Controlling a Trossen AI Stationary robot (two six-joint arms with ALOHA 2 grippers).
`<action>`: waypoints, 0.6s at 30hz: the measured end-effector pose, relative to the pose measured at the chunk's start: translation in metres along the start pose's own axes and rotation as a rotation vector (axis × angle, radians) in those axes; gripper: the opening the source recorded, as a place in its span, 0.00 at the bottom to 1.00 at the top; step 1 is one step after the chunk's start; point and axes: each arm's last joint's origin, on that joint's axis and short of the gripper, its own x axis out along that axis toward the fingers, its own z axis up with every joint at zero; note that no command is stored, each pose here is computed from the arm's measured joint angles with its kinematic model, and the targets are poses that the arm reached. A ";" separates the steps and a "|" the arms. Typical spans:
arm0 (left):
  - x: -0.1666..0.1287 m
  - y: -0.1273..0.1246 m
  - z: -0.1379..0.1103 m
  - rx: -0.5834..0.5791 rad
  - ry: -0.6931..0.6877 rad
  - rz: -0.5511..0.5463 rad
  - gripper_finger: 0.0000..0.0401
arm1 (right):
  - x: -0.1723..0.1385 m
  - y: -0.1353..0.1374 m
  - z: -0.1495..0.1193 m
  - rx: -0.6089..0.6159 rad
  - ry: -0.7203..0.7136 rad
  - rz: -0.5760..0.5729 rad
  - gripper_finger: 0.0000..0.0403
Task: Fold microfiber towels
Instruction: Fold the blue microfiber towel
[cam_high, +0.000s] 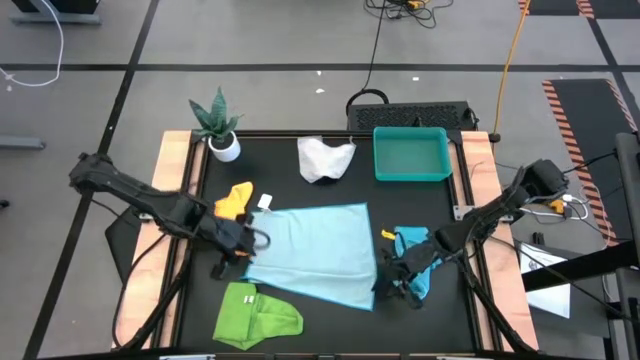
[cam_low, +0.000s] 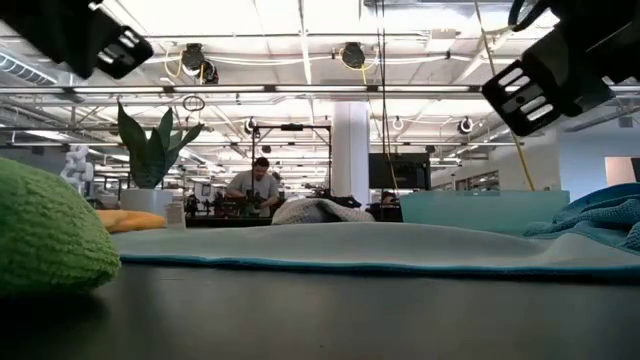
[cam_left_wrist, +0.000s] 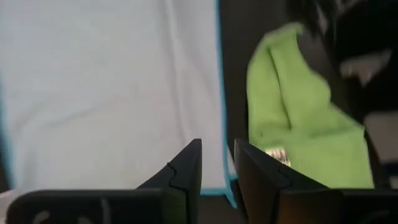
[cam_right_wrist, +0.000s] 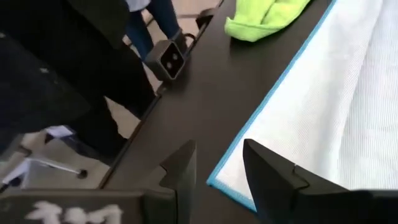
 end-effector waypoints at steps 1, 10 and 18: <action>0.007 -0.003 -0.002 0.022 0.026 -0.006 0.24 | 0.004 0.002 -0.001 -0.016 0.016 0.004 0.31; 0.045 -0.025 -0.016 0.195 0.206 -0.040 0.24 | 0.045 0.014 -0.007 -0.127 0.175 0.015 0.31; 0.077 -0.034 -0.026 0.320 0.335 0.070 0.24 | 0.048 0.011 -0.009 -0.110 0.170 -0.064 0.31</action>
